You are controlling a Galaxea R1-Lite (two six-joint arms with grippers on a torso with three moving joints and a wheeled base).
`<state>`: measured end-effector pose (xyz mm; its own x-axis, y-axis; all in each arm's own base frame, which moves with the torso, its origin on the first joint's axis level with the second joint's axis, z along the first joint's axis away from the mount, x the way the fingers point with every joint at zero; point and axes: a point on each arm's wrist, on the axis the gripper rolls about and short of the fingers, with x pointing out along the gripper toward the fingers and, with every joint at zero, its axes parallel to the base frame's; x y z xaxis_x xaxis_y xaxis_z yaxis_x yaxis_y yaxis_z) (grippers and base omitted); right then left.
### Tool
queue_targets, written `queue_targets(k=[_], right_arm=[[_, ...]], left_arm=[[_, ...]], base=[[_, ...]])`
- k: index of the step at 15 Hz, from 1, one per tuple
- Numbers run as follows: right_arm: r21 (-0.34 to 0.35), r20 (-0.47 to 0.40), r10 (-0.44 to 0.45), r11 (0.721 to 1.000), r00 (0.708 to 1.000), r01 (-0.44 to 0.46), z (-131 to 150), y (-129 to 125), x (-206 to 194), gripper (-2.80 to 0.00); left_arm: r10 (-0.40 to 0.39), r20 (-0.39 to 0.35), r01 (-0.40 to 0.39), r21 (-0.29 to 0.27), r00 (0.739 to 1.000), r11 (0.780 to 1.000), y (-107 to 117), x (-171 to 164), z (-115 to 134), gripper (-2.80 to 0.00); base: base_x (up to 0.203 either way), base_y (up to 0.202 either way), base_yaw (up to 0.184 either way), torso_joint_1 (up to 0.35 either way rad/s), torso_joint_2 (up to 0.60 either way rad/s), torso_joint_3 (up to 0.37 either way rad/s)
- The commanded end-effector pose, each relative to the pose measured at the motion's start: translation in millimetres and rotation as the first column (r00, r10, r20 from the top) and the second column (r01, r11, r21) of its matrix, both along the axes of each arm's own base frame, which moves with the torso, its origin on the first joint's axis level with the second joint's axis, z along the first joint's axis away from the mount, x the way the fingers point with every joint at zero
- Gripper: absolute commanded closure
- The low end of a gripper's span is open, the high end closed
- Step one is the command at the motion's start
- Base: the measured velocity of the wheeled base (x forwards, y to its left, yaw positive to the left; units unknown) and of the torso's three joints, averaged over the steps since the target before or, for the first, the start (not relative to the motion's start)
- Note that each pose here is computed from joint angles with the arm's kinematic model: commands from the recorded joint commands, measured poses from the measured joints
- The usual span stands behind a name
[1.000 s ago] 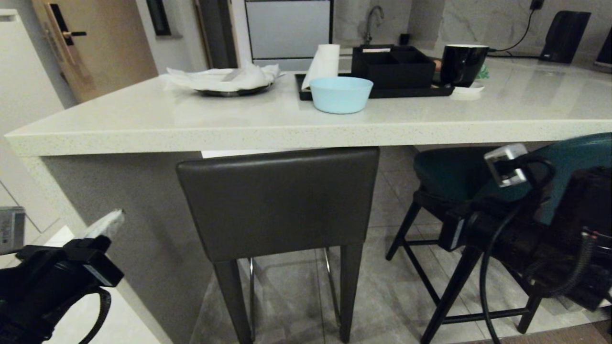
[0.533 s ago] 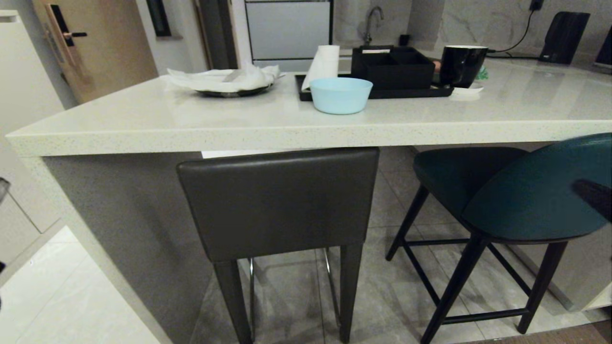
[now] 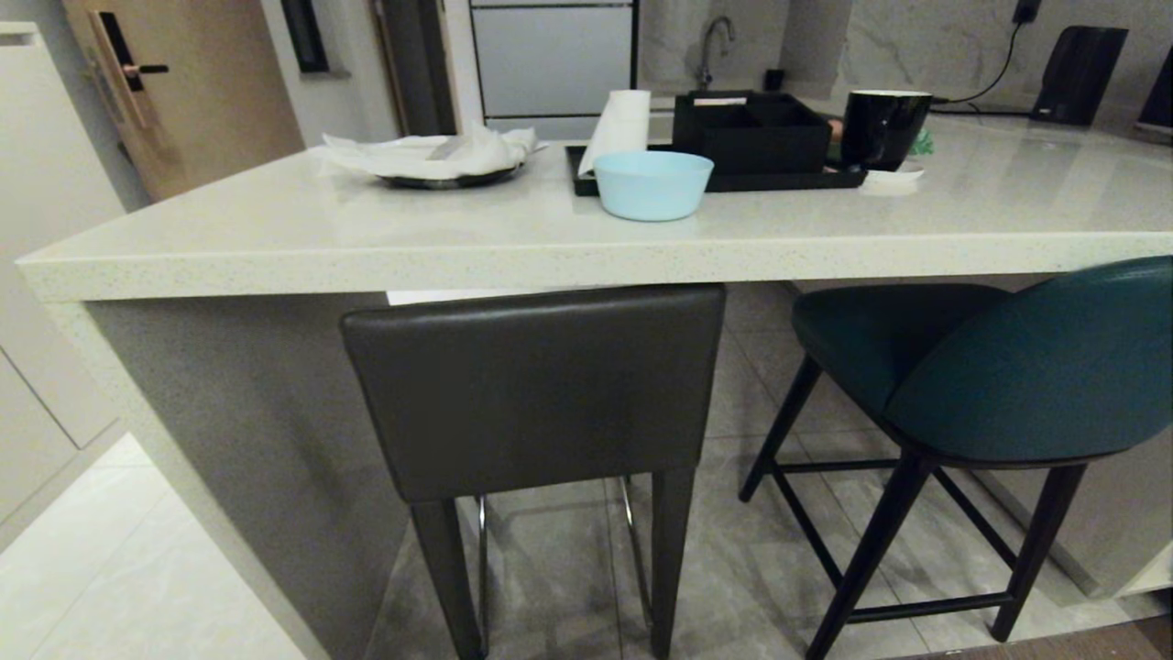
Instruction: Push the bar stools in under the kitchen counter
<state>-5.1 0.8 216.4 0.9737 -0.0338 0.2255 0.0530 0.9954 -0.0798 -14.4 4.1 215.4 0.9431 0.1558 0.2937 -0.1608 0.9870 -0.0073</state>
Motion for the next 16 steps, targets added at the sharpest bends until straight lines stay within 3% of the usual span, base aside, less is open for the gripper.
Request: queue_targets(k=[1, 4, 7, 9, 11, 14, 16], right_arm=[[-0.009, 0.044, -0.009, 1.000, 0.999, 0.009, -13.8, 1.8, -18.0, 0.00], [-0.044, 0.029, 0.074, 0.996, 0.997, -0.073, -19.1, 2.3, -16.3, 0.00], [-0.061, -0.001, 0.109, 0.992, 0.994, -0.109, -28.6, 1.9, -21.3, 0.00], [-0.110, -0.016, 0.156, 0.981, 0.988, -0.157, -44.4, 2.6, -29.7, 0.00], [-0.129, -0.047, 0.177, 0.975, 0.983, -0.181, -69.9, 3.0, -40.4, 0.00], [-0.103, -0.213, 0.114, 0.985, 0.970, -0.138, -127.8, 1.5, -23.9, 0.00], [-0.067, -0.262, 0.089, 0.992, 0.961, -0.110, -146.3, 0.8, -17.3, 0.00]], left_arm=[[-0.001, -0.020, 0.001, 0.009, 1.000, 1.000, 0.0, -5.5, -32.4, 0.00], [-0.074, -0.125, 0.080, 0.043, 0.989, 0.996, -2.2, 0.3, -90.4, 0.00], [-0.110, -0.150, 0.120, 0.059, 0.982, 0.991, -3.3, -2.7, -117.3, 0.00], [-0.127, -0.217, 0.143, 0.057, 0.968, 0.988, -3.8, -7.8, -133.5, 0.00], [-0.151, -0.287, 0.170, 0.044, 0.946, 0.984, -4.4, -7.3, -141.3, 0.00], [-0.145, -0.284, 0.164, 0.045, 0.948, 0.985, -4.3, -7.3, -141.0, 0.00], [-0.150, -0.285, 0.170, 0.045, 0.947, 0.984, -4.3, -7.2, -141.2, 0.00]], base=[[0.000, 0.000, 0.000, 0.000, 0.00, 0.000], [0.000, 0.000, 0.000, 0.000, 0.00, 0.000], [0.000, 0.000, 0.000, 0.000, 0.00, 0.000], [0.000, 0.000, 0.000, 0.000, 0.00, 0.000], [0.000, 0.000, 0.000, 0.000, 0.00, 0.000], [0.000, 0.000, 0.000, 0.000, 0.00, 0.000], [0.000, 0.000, 0.000, 0.000, 0.00, 0.000]])
